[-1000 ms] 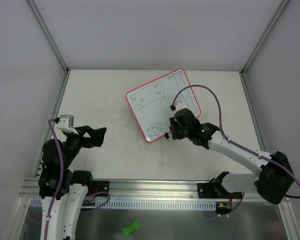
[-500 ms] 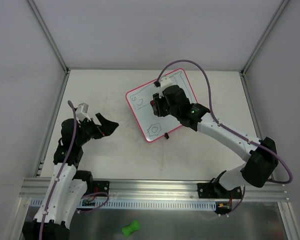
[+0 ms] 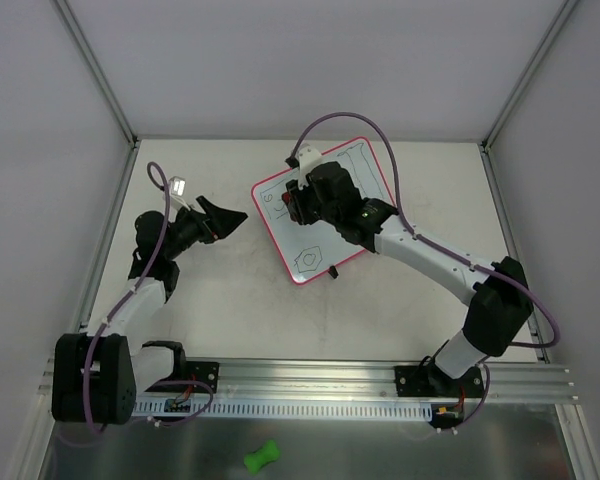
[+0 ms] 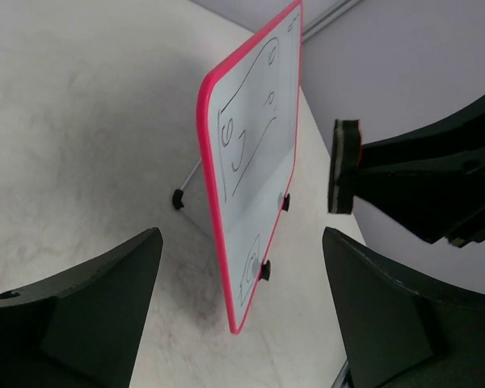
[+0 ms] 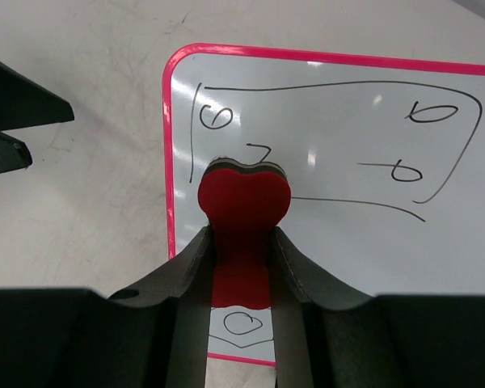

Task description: Erase the whiteboard

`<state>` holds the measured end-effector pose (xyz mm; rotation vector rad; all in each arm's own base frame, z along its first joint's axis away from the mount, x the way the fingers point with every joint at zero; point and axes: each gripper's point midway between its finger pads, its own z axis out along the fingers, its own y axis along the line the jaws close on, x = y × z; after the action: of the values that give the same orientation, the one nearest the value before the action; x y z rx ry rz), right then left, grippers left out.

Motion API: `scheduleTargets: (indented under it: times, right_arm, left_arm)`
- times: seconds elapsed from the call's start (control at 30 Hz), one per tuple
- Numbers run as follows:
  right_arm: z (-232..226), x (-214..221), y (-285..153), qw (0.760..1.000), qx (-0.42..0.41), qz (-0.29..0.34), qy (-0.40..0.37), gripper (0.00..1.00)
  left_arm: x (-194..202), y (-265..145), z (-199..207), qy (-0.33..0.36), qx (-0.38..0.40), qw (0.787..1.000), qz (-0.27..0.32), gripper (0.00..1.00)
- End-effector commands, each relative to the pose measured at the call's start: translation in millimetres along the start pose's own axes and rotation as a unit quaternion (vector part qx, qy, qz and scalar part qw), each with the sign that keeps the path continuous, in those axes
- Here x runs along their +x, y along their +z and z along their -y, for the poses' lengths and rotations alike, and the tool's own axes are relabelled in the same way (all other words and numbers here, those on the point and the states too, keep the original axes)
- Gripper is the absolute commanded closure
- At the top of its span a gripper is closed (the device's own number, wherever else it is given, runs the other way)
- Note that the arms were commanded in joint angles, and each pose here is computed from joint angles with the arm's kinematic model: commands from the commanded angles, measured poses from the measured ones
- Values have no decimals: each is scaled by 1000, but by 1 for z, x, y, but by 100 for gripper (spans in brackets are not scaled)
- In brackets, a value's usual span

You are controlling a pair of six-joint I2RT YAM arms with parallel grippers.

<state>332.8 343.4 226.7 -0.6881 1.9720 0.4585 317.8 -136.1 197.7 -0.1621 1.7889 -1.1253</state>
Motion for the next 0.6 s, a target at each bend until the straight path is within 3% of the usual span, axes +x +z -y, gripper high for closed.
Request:
scheduleTargets:
  times: [0.0, 0.57]
  right_arm:
    - [-9, -38, 6, 998, -9, 53, -17, 100]
    - [-22, -45, 43, 996, -6, 67, -51, 100]
  left_arm:
    - [-46, 13, 39, 61, 82, 994, 48, 19]
    - [-62, 68, 1, 56, 86, 994, 31, 32]
